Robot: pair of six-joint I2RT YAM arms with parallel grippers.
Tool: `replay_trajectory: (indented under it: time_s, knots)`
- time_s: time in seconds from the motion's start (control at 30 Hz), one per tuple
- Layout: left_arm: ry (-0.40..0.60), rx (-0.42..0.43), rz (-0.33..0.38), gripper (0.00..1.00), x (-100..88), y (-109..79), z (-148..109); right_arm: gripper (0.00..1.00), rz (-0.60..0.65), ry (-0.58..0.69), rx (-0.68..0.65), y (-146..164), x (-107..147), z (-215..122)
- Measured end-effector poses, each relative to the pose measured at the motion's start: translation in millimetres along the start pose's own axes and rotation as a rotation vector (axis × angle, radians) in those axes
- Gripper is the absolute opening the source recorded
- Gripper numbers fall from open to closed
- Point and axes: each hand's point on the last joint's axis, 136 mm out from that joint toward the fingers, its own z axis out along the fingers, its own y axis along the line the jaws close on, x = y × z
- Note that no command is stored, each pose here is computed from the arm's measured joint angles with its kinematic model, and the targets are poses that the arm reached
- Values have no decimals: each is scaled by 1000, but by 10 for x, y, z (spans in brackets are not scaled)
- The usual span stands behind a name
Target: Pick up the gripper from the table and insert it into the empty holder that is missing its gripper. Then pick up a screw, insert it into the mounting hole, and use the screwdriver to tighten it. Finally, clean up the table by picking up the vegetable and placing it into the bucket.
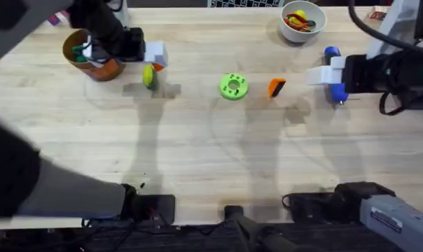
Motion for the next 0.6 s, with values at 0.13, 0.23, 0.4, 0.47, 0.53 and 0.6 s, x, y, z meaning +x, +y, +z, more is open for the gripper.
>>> replay_trajectory:
  time_s: [0.13, 0.23, 0.4, 0.47, 0.53, 0.6]
  knots:
    - [46, -4, -29, 992, -112, -8, 326, 993, 0, 0, 0, 0, 0, 0]
    - [63, -6, -45, 983, -170, -12, 561, 993, 0, 0, 0, 0, 0, 0]
    - [47, -4, -59, 933, -282, -20, 779, 993, 0, 0, 0, 0, 0, 0]
    - [40, -3, -61, 911, -311, -23, 817, 993, 0, 0, 0, 0, 0, 0]
    - [41, -3, -61, 902, -320, -24, 857, 993, 0, 0, 0, 0, 0, 0]
    - [51, -3, -63, 899, -312, -24, 902, 992, 0, 0, 0, 0, 0, 0]
